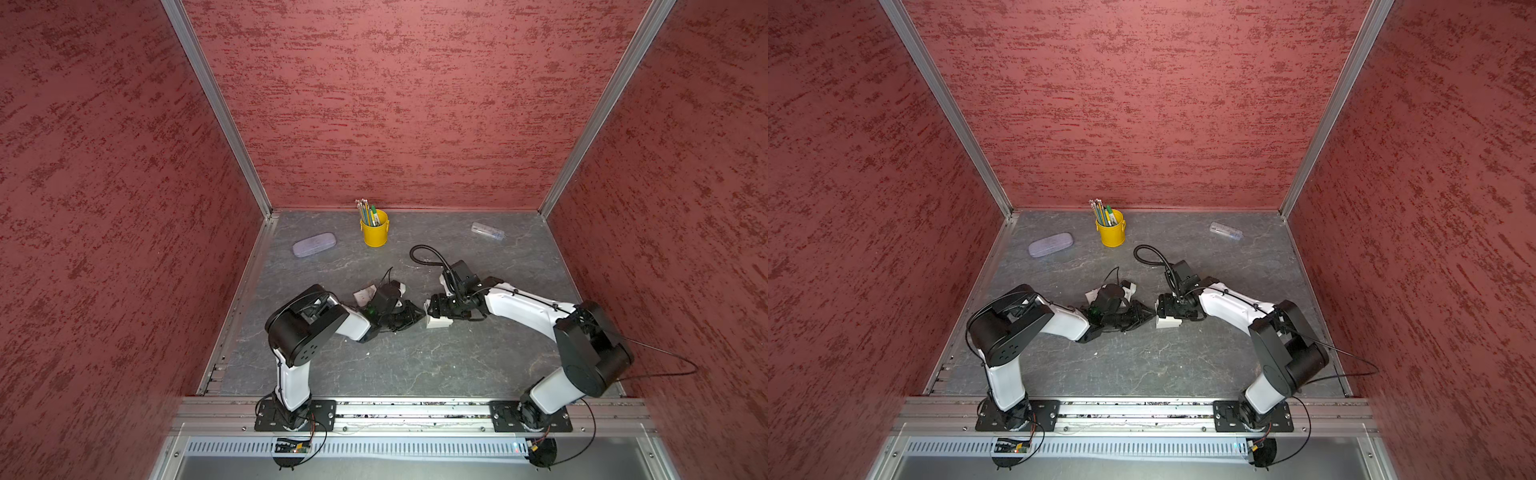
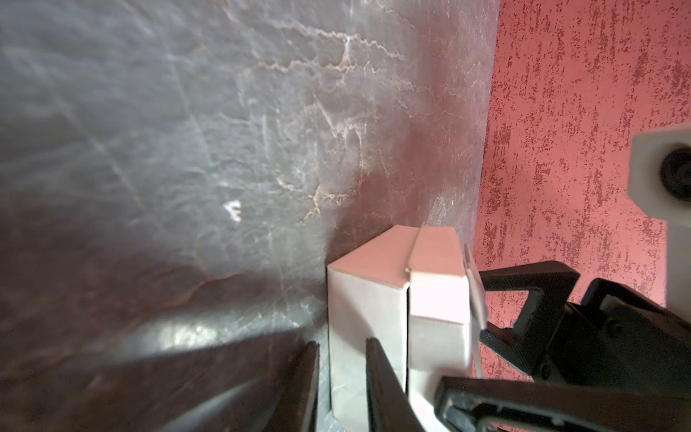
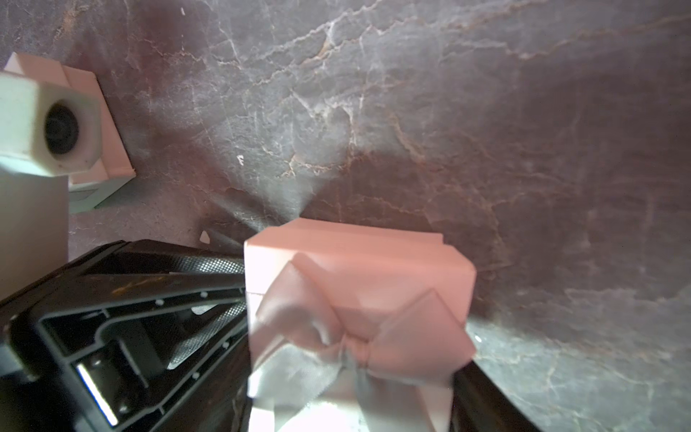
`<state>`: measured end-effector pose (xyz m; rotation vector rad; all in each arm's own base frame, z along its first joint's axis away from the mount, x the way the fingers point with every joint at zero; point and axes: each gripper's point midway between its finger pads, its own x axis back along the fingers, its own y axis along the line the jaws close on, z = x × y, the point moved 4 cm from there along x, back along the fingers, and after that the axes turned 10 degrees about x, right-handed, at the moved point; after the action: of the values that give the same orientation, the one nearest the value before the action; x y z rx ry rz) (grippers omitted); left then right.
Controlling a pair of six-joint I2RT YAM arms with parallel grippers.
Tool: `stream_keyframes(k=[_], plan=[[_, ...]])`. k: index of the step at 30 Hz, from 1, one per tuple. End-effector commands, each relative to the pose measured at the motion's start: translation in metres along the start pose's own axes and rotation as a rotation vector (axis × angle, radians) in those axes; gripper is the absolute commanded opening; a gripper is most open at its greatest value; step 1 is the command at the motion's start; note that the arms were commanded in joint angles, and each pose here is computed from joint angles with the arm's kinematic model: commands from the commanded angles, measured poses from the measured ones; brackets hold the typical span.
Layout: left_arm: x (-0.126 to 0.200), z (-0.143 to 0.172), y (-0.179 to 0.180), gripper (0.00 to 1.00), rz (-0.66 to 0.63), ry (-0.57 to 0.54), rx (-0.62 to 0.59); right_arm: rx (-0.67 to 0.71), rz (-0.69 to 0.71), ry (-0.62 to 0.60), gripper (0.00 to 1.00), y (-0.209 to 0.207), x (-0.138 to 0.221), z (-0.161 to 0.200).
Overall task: Take the necklace out of the lift-off lid jewelry box
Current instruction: Close the lid on the jewelry box.
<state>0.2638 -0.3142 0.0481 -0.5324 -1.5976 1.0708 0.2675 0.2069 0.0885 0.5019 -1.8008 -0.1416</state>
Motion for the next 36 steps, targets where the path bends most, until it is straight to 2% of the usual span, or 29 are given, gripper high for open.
stream_keyframes(k=[1, 21, 30, 36], plan=[[-0.006, 0.006, -0.011, 0.24, 0.042, 0.018, -0.027, 0.049, -0.171, -0.036, 0.73, 0.03, 0.006, -0.008], [-0.009, 0.009, -0.011, 0.24, 0.037, 0.022, -0.027, 0.104, -0.295, -0.033, 0.73, 0.047, 0.006, -0.007], [-0.01, 0.01, -0.012, 0.24, 0.04, 0.025, -0.03, 0.179, -0.224, 0.048, 0.73, 0.046, -0.012, 0.007], [-0.008, 0.01, -0.011, 0.24, 0.037, 0.026, -0.032, 0.19, -0.195, 0.061, 0.73, 0.044, -0.02, 0.01]])
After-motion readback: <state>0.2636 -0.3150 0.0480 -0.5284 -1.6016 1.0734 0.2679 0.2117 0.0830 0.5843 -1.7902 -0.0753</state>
